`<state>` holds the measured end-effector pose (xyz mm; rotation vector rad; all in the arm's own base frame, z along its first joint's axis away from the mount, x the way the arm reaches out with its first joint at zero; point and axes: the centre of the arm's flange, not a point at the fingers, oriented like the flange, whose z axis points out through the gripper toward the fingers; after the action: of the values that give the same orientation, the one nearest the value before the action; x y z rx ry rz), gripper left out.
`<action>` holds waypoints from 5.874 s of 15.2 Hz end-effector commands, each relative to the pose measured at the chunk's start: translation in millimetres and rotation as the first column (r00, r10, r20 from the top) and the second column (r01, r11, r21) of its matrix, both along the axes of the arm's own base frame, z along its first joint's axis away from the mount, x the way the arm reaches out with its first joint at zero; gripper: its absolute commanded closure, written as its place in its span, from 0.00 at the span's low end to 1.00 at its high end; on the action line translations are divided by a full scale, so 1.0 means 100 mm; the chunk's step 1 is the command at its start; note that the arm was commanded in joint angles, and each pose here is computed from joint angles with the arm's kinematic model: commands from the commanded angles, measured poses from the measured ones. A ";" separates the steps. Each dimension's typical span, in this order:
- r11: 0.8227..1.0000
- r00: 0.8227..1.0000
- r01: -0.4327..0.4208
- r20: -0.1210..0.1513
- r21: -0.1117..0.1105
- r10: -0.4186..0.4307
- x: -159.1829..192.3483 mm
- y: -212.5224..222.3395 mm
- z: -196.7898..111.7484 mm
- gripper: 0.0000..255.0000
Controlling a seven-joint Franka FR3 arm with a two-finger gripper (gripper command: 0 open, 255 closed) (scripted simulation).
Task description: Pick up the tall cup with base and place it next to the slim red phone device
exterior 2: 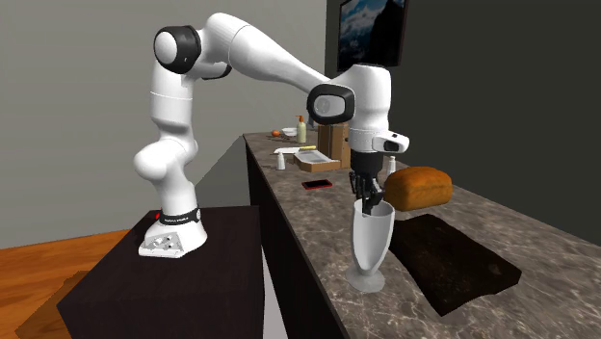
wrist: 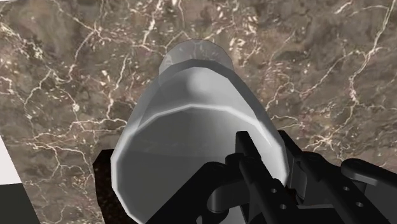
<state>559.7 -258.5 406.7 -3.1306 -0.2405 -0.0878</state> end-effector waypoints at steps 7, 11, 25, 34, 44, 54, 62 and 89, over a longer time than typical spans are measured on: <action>1.000 1.000 0.000 0.000 0.000 0.000 0.00 0.00 0.21 1.00; 1.000 1.000 0.000 0.000 0.000 0.000 0.00 0.00 0.42 1.00; 1.000 1.000 0.000 0.000 0.000 0.000 0.00 0.00 1.16 1.00; 1.000 1.000 0.000 0.000 0.000 0.000 0.00 0.00 1.63 1.00; 1.000 1.000 0.000 0.000 0.000 0.000 0.00 0.00 2.16 1.00; 1.000 1.000 0.000 0.000 0.000 0.000 0.00 0.00 2.69 1.00; 1.000 1.000 0.000 0.000 0.000 0.000 -0.13 0.51 2.85 1.00; 1.000 1.000 0.000 0.000 0.000 0.000 -1.00 3.97 2.87 1.00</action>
<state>464.4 124.1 693.7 -3.1306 -0.2430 -0.0859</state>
